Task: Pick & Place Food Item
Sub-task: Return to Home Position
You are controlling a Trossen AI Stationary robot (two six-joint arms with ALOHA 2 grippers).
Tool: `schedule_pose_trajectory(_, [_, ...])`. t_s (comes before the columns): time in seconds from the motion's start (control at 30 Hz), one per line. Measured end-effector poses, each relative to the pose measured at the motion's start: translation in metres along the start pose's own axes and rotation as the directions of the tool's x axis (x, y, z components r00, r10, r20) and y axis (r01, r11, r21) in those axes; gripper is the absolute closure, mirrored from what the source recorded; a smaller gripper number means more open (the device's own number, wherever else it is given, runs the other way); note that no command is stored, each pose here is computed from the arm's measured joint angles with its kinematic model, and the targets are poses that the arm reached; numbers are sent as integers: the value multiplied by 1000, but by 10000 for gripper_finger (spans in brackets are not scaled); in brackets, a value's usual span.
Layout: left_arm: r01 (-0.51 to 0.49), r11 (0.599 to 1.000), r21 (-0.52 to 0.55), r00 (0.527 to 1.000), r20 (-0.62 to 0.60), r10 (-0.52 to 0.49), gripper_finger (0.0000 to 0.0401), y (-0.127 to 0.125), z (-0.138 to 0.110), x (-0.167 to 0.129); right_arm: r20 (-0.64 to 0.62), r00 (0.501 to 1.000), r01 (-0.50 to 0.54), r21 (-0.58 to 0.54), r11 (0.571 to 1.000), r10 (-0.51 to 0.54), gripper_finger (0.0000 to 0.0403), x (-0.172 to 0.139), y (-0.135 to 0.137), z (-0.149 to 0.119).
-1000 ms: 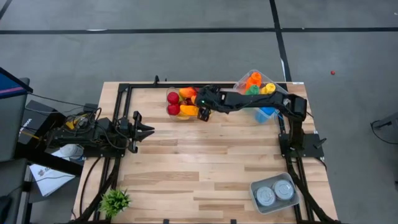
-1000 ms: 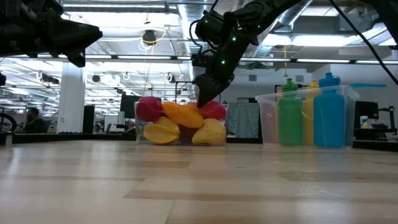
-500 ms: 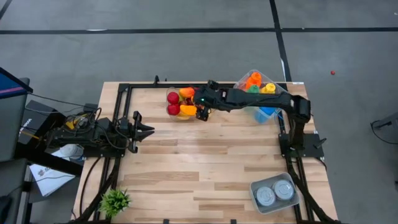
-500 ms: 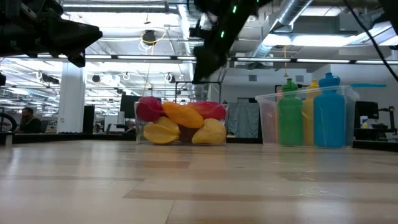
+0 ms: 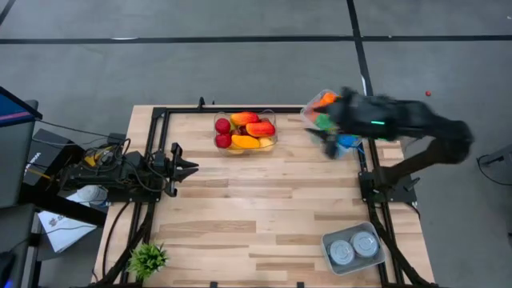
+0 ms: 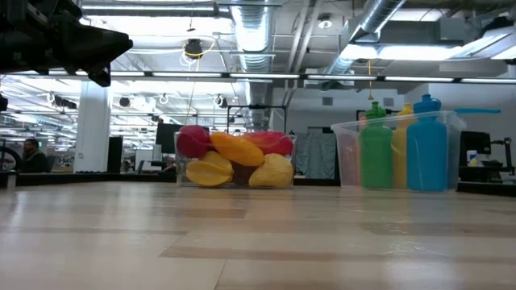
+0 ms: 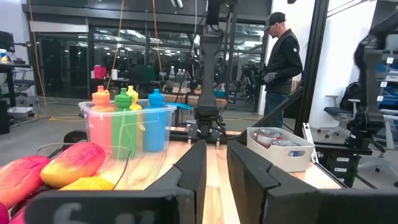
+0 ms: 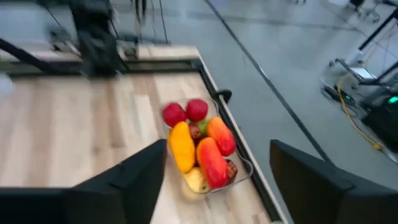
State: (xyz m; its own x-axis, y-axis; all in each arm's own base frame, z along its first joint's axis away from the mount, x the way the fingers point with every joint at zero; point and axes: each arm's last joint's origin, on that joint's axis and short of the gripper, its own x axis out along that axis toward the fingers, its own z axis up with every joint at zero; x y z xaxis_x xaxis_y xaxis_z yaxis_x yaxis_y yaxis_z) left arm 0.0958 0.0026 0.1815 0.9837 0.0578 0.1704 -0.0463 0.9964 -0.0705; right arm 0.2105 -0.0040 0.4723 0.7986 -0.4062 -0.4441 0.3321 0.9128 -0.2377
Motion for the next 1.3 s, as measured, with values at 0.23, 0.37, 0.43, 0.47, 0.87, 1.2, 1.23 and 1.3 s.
schedule_pose_trajectory(0.23, [0,1000,0,1000,0,0,348,0,0,0,102,995,-31,118,993,19,270,-68,-7,-67])
schedule_pose_trajectory(0.37, [0,1000,0,1000,0,0,348,0,0,0,163,984,-94,168,981,66,360,-66,-2,-119])
schedule_pose_trajectory(0.43, [0,1000,0,1000,0,0,348,0,0,0,216,973,-125,187,974,83,390,-61,2,-142])
schedule_pose_trajectory(0.47, [0,1000,0,1000,0,0,348,0,0,0,241,966,-136,189,973,88,395,-58,4,-153])
schedule_pose_trajectory(0.87, [0,1000,0,1000,0,0,348,0,0,0,514,851,-221,172,960,104,400,-28,18,-241])
schedule_pose_trajectory(1.2, [-1,1000,0,1000,2,1,348,0,0,0,714,668,-356,59,933,210,402,-37,13,-252])
schedule_pose_trajectory(1.23, [-1,1000,0,1000,5,1,348,0,0,0,724,647,-381,32,924,241,402,-38,14,-250])
schedule_pose_trajectory(1.3, [0,1000,0,1000,14,0,348,0,1,0,705,629,-427,-37,903,327,402,-36,19,-255])
